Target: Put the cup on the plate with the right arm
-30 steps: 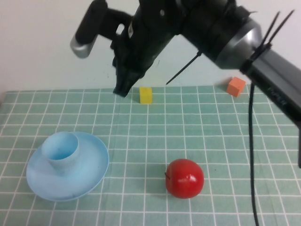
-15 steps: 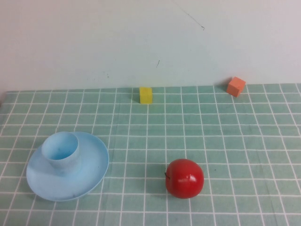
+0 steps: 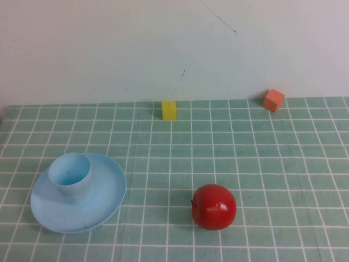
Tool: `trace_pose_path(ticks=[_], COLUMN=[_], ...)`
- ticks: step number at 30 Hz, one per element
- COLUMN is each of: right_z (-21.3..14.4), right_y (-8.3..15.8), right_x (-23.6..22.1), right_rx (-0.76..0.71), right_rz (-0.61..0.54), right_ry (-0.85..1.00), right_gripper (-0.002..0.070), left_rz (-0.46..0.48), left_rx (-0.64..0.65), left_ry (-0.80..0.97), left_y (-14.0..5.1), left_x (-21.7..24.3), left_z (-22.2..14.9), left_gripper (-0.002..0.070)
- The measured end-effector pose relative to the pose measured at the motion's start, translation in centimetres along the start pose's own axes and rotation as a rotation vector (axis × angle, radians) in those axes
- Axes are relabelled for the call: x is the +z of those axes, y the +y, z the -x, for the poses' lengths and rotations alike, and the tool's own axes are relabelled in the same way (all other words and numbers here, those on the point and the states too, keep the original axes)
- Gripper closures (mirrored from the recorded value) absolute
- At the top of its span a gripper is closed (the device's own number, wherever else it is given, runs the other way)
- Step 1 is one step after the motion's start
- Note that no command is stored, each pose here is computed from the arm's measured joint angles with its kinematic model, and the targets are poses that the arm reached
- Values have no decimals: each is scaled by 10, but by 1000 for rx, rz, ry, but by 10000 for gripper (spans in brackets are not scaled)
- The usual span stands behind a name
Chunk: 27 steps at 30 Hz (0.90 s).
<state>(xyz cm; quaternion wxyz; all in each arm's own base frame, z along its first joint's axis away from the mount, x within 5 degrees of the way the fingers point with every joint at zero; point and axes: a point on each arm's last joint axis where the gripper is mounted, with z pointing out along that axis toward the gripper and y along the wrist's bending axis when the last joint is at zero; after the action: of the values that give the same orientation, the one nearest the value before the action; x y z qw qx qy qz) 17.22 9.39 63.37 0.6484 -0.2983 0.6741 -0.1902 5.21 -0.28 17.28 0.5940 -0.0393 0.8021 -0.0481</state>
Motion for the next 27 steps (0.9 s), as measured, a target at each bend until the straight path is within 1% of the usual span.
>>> trace_pose_path(ticks=[5,9,11,16,20,23,27], right_z=[-10,-26,-37,-71,-108,-137,-178], right_y=[-19,-29,-29,-20,-6,13,43], right_x=[-22,-44,-53,-63,-75,-84,-95], right_rx=[-3,-17,-36,-38,10,39,89], right_rz=[-60,-57,-45,-47,-34,35,165], right_ry=[2,17,38,137,204,242,289], right_gripper=[679,679,679,679,679,679,679], left_rz=[0,0,0,0,0,0,0], left_rx=[0,0,0,0,0,0,0], left_ry=[0,0,0,0,0,0,0], left_y=[0,0,0,0,0,0,0], left_x=[0,0,0,0,0,0,0], left_z=[0,0,0,0,0,0,0], left_gripper=[678,678,678,678,678,678,678])
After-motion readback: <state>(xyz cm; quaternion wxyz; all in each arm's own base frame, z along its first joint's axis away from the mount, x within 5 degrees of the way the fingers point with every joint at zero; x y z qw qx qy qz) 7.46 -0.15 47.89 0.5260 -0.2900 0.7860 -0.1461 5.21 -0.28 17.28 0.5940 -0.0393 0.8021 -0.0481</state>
